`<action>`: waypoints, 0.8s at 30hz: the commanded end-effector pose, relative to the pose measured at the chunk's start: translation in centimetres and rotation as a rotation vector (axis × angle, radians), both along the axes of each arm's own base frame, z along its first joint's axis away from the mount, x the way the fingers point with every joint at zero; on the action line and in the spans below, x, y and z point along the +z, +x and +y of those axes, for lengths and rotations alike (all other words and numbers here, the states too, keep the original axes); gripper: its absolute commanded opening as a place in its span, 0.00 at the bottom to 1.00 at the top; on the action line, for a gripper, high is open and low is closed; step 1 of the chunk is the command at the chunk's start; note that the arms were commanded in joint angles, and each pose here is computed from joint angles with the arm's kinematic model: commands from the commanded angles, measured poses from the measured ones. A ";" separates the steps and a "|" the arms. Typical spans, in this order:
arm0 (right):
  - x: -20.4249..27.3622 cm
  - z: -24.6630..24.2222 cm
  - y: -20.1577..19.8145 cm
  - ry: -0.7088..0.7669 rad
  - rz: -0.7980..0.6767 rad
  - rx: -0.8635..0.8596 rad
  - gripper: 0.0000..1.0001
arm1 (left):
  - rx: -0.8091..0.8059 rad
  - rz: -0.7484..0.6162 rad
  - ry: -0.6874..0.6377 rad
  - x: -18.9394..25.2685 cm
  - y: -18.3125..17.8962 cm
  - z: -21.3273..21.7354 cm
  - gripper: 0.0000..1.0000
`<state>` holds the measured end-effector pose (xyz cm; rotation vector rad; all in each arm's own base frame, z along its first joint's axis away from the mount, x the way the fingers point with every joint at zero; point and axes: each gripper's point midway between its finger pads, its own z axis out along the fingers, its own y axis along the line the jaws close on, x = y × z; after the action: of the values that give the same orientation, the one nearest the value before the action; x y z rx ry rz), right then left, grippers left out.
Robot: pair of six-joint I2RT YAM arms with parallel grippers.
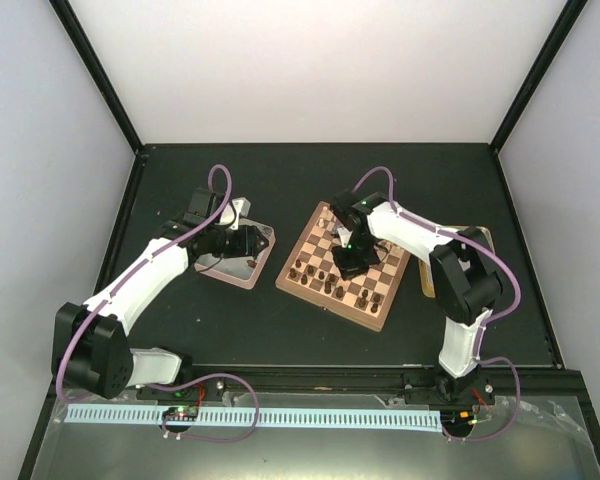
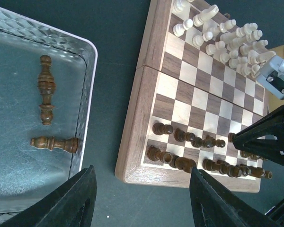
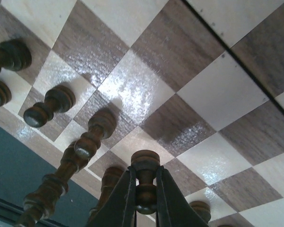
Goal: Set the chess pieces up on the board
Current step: Place the chess piece on the chessboard.
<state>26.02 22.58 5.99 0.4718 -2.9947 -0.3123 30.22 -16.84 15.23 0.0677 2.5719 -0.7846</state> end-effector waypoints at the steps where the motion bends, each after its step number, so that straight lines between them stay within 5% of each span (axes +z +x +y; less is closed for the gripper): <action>1: -0.2 0.4 -1.5 0.006 0.062 0.052 0.08 | -0.024 -0.009 -0.018 0.2 0.1 -0.2 0.56; 15: -1.8 0.3 -1.9 -0.021 0.093 0.070 0.12 | -0.033 0.007 -0.020 -0.4 -0.1 -0.3 0.55; 24: -0.8 0.3 -1.0 -0.022 0.036 0.049 0.32 | -0.030 0.013 -0.016 -0.6 0.0 -0.3 0.55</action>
<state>24.50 22.78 4.52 0.5290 -2.9060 -0.2862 29.93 -17.17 14.87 0.0789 2.5849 -0.8150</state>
